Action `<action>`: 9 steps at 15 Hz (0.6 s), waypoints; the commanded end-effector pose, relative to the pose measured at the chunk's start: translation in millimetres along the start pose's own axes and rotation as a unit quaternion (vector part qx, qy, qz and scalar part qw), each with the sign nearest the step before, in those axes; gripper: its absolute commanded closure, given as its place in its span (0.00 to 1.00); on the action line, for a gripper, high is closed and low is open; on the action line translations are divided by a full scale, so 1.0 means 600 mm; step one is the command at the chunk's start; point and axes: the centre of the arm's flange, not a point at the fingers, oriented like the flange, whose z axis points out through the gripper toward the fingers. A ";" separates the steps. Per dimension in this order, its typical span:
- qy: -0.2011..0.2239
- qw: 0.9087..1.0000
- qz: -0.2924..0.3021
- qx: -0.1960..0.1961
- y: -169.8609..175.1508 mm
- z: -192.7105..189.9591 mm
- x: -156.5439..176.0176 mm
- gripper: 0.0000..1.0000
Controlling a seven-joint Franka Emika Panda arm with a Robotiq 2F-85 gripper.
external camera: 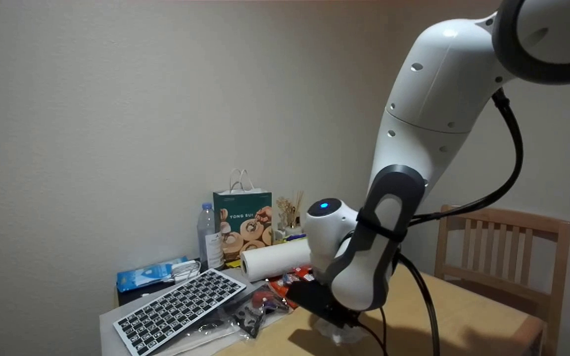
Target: Wipe the table with the napkin
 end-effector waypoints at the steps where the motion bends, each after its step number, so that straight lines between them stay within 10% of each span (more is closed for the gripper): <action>1: -0.022 0.995 -0.097 -0.007 -0.036 -0.026 -0.097 0.97; 5: -0.045 0.981 -0.185 -0.025 -0.053 -0.032 -0.135 0.97; 9: -0.060 0.989 -0.107 -0.083 -0.019 0.010 -0.031 0.97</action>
